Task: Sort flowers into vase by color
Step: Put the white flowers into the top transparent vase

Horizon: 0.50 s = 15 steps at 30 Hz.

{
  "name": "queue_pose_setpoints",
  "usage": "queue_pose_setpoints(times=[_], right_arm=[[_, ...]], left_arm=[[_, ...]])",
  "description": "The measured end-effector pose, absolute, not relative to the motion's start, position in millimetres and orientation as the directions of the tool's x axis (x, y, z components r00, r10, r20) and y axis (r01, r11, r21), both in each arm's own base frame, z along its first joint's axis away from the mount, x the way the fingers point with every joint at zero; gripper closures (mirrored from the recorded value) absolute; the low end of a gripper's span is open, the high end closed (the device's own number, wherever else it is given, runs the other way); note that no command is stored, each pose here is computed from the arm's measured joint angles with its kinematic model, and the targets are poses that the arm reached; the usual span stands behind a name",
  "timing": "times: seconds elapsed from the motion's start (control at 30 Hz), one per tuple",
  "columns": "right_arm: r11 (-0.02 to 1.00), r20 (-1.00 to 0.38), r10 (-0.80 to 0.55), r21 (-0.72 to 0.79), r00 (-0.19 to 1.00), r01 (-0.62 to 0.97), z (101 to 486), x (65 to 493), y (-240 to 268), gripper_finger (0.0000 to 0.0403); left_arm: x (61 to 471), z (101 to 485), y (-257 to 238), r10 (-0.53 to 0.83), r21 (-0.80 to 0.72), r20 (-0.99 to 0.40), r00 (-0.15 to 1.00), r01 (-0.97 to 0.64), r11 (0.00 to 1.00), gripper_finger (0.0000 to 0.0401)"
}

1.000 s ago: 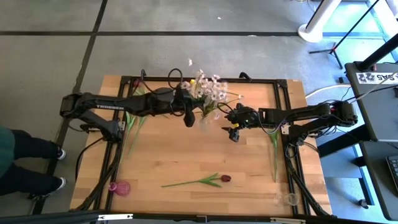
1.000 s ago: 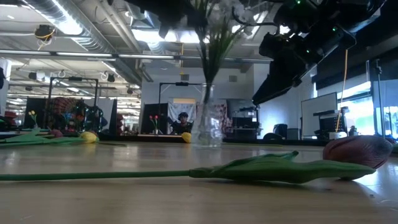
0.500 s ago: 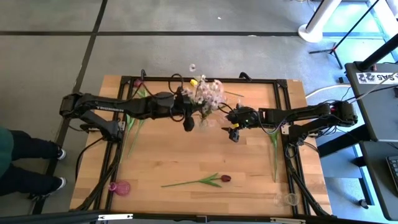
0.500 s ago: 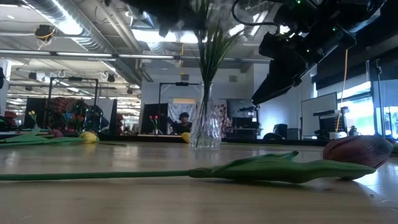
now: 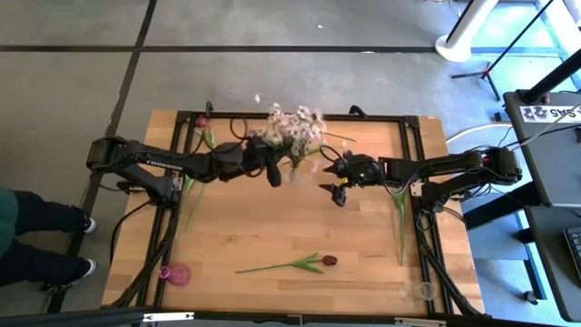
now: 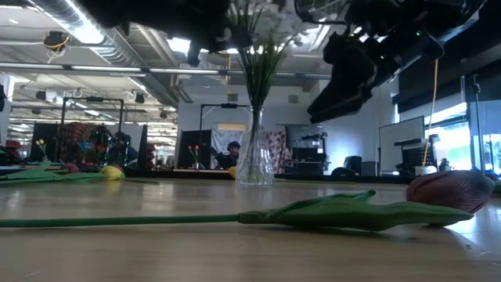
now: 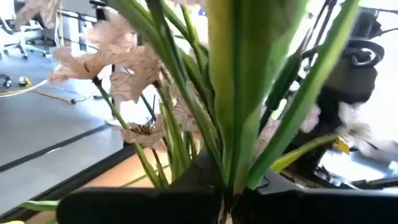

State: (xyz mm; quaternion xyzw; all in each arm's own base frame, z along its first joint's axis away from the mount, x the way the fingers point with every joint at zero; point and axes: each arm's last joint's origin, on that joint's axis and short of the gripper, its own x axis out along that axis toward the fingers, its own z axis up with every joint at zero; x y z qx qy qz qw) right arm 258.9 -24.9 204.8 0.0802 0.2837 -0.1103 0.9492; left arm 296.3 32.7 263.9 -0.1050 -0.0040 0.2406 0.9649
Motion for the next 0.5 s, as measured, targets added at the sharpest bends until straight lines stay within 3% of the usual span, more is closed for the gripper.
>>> queue_pose_setpoints(times=[0.37, 0.5], right_arm=[[0.959, -0.404, -0.197, 0.112, 0.893, 0.262, 219, 267, -26, 0.0118], [0.956, -0.372, -0.225, 0.094, 0.9, 0.277, 220, 270, -27, 0.0118]], left_arm=[[261, 223, 43, 0.493, -0.385, 0.123, 0.862, -0.416, 0.824, 0.0397], [252, 221, 43, 0.441, -0.357, 0.2, 0.875, -0.354, 0.864, 0.0397]])
